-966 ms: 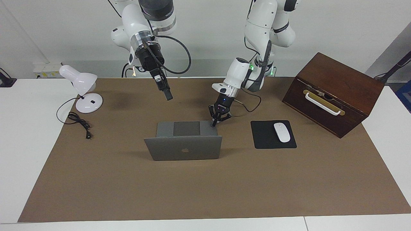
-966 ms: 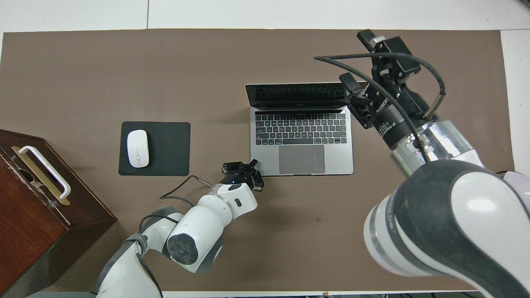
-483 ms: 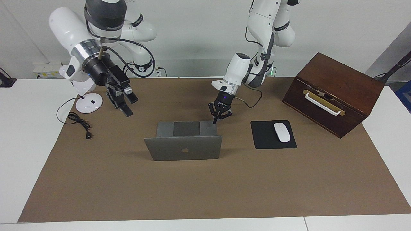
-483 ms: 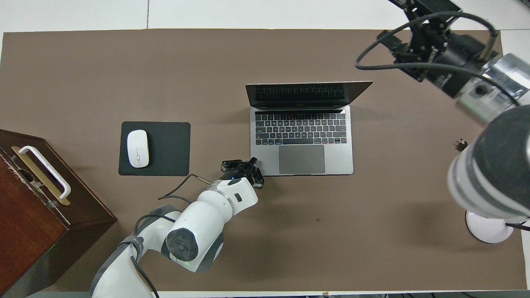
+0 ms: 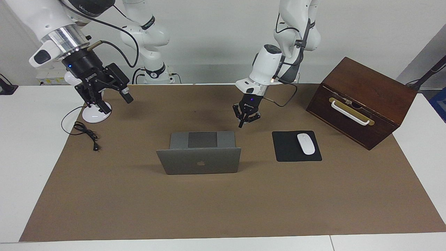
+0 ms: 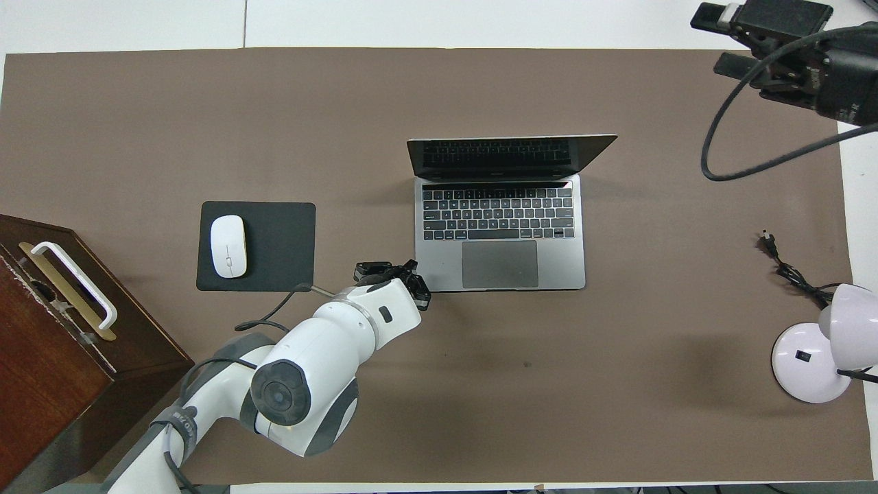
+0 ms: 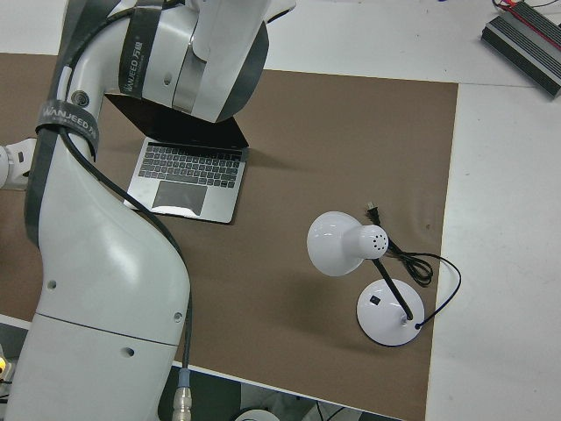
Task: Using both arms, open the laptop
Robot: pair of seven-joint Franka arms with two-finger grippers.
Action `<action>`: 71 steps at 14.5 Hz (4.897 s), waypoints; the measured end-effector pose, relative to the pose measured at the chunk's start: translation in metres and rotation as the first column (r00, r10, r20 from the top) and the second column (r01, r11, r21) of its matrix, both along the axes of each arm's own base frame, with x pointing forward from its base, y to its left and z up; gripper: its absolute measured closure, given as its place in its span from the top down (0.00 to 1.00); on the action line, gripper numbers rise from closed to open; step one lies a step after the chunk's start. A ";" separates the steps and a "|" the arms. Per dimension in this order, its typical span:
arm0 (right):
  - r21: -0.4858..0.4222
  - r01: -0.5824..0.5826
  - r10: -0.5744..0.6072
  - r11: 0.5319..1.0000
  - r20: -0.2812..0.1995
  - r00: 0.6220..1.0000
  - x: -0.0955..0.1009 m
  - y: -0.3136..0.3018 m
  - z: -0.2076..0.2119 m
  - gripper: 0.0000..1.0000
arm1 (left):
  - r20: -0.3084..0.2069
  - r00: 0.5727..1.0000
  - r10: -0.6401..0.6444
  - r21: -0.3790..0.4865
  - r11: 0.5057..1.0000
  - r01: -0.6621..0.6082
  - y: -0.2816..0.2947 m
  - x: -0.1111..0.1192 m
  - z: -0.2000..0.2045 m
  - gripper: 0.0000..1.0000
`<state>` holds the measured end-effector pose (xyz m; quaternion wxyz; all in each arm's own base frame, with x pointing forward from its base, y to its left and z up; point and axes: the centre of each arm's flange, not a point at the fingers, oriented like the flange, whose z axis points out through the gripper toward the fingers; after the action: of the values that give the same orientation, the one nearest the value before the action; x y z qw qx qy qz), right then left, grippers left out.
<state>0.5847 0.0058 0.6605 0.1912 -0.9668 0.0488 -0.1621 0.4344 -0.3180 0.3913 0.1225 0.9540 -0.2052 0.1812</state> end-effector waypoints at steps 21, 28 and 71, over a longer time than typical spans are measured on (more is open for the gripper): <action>-0.340 -0.051 -0.028 0.939 -0.225 0.974 -0.059 -0.065 -0.061 1.00 | -0.230 0.947 0.225 0.158 0.969 -0.191 0.157 0.050 0.115 0.60; -0.342 -0.051 -0.024 0.938 -0.213 0.977 -0.056 -0.063 -0.059 1.00 | -0.194 0.903 0.384 0.138 0.922 -0.362 0.246 0.065 0.150 1.00; -0.321 -0.100 -0.011 0.942 -0.327 0.945 -0.017 -0.062 -0.058 1.00 | -0.269 0.848 0.458 0.265 0.881 -0.392 0.302 0.112 0.249 1.00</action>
<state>0.5676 -0.0558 0.6028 0.0182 -0.9994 0.0293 -0.0027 0.5466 -0.0158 0.6399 0.0147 0.9995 0.0176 0.0234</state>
